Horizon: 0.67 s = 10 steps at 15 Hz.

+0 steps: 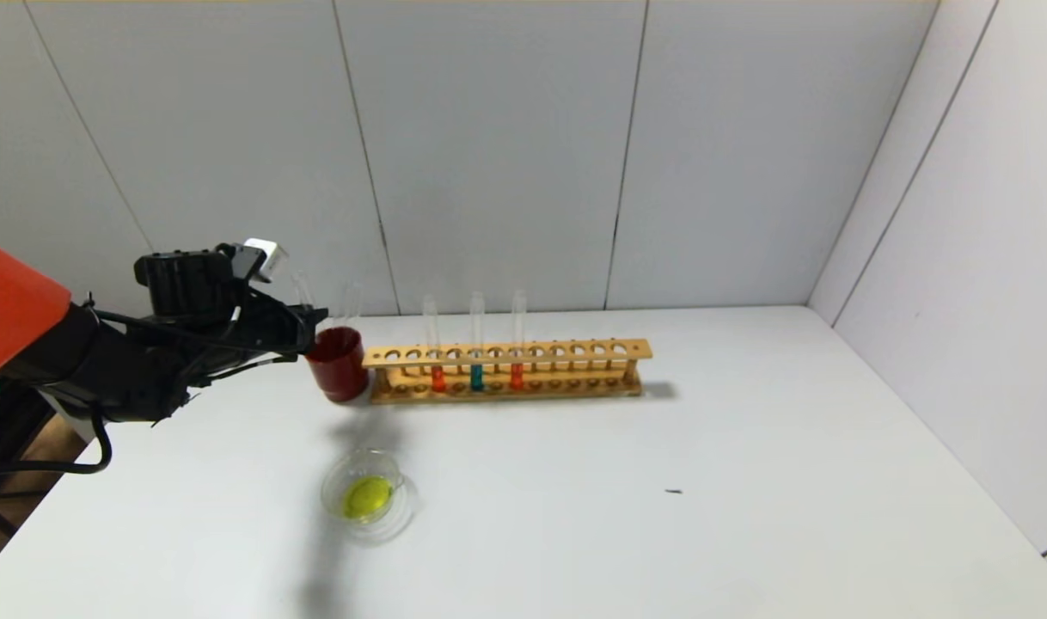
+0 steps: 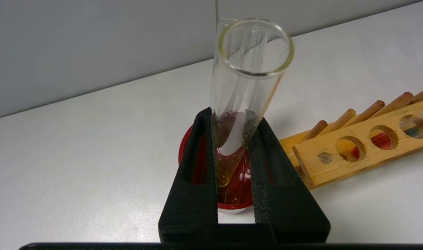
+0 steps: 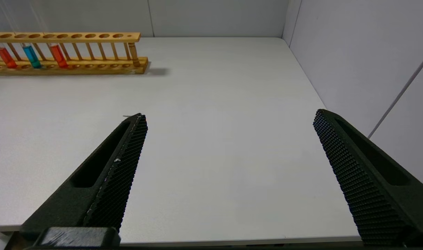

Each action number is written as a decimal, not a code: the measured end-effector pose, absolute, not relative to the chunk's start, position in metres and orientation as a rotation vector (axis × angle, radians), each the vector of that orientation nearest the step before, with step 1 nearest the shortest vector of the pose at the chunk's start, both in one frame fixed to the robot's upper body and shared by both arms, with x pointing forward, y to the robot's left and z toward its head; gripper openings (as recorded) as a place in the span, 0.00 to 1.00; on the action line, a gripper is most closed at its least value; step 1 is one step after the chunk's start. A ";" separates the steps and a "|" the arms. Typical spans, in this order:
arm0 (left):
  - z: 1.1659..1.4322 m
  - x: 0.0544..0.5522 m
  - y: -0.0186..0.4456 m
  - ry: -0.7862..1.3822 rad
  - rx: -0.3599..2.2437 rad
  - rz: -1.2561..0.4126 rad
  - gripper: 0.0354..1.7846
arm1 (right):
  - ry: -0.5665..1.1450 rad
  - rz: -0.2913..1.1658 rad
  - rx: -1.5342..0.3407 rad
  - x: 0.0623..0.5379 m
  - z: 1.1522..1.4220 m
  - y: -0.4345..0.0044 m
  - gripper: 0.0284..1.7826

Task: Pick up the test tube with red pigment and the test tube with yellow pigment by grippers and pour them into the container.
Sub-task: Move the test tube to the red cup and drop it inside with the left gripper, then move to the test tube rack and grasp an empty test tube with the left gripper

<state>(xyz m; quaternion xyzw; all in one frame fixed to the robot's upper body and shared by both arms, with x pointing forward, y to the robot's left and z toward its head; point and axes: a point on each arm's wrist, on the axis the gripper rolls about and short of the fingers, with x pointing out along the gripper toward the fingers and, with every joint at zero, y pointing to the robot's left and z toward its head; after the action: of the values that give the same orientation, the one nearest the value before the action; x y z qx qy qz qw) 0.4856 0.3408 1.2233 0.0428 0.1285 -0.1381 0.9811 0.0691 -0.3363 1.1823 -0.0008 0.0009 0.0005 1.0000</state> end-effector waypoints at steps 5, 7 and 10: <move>1.220 0.487 0.341 0.261 0.086 -0.278 0.43 | 0.002 0.001 -0.002 0.069 1.182 -0.336 0.98; 1.220 0.487 0.341 0.260 0.086 -0.279 0.64 | 0.002 0.001 -0.002 0.069 1.182 -0.336 0.98; 1.226 0.487 0.341 0.243 0.087 -0.276 0.86 | 0.002 0.001 -0.001 0.069 1.182 -0.336 0.98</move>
<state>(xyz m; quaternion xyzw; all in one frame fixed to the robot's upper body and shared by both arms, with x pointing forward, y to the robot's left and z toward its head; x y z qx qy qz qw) 0.4868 0.3406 1.2261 0.0432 0.1208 -0.1370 0.9822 0.0691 -0.3363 1.1823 -0.0006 0.0009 0.0003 1.0000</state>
